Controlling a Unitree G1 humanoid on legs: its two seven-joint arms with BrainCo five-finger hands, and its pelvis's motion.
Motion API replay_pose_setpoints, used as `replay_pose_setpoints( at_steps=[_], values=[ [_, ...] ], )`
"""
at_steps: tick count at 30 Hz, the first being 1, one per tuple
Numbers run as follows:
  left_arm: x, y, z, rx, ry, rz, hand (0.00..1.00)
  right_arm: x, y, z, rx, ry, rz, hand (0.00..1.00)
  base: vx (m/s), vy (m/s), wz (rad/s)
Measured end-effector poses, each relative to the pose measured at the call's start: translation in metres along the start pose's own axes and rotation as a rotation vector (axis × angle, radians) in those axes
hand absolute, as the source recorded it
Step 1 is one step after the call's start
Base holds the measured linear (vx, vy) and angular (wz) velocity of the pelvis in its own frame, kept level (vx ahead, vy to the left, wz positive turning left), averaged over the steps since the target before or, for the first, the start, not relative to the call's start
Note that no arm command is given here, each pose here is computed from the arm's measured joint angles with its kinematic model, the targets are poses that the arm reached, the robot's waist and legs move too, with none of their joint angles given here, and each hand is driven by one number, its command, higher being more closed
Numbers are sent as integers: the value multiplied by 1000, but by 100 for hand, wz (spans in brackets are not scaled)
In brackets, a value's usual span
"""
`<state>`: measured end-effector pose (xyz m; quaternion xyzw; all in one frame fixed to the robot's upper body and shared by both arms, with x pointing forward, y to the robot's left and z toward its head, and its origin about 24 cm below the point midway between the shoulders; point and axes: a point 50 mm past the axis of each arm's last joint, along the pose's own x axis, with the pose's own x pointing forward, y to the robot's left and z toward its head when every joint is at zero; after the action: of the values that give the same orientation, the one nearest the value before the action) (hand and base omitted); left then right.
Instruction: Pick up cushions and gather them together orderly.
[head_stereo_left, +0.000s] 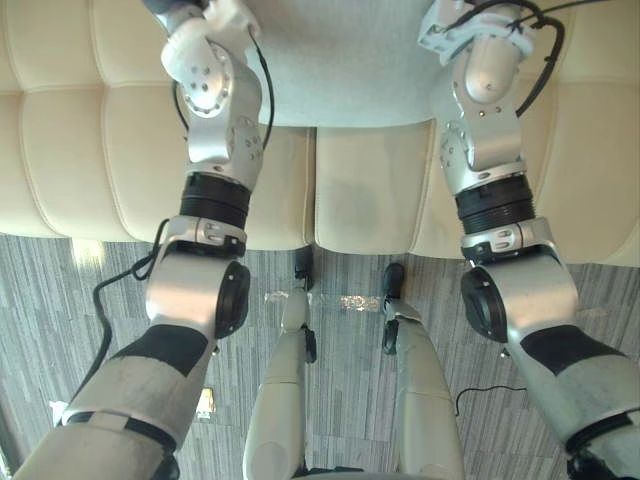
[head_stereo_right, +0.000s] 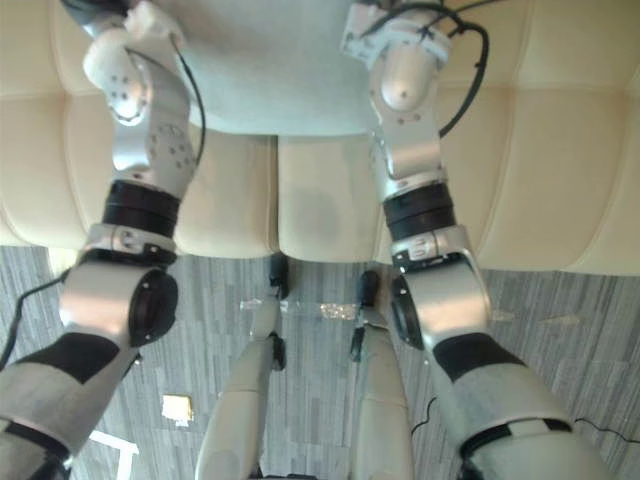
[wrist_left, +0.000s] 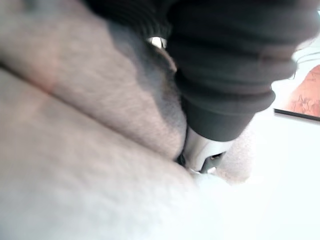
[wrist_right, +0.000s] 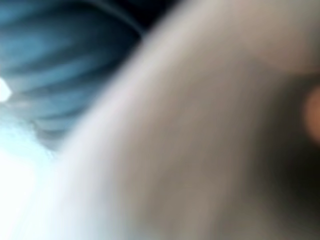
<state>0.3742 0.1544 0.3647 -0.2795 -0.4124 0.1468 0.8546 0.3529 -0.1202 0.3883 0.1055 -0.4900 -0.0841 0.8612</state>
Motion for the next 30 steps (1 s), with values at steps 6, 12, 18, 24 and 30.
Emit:
replay_pose_setpoints(
  at_steps=[6,12,18,24,30],
  values=[
    [16,29,4,34,20,-11,0,17,-63,10,105,2,-130,0,35,-62,2],
    [4,141,-3,85,80,176,0,3,-147,6,45,37,-202,0,16,-60,-1],
    [-86,214,-31,268,241,163,0,-87,-184,-22,-71,189,-118,0,48,-53,9],
    [-286,262,-77,415,817,154,0,-281,-193,-74,-97,709,-186,0,97,-62,3],
    [-395,296,-68,571,1225,158,0,-431,-206,-73,-150,1248,-301,0,111,-8,-8]
  ],
)
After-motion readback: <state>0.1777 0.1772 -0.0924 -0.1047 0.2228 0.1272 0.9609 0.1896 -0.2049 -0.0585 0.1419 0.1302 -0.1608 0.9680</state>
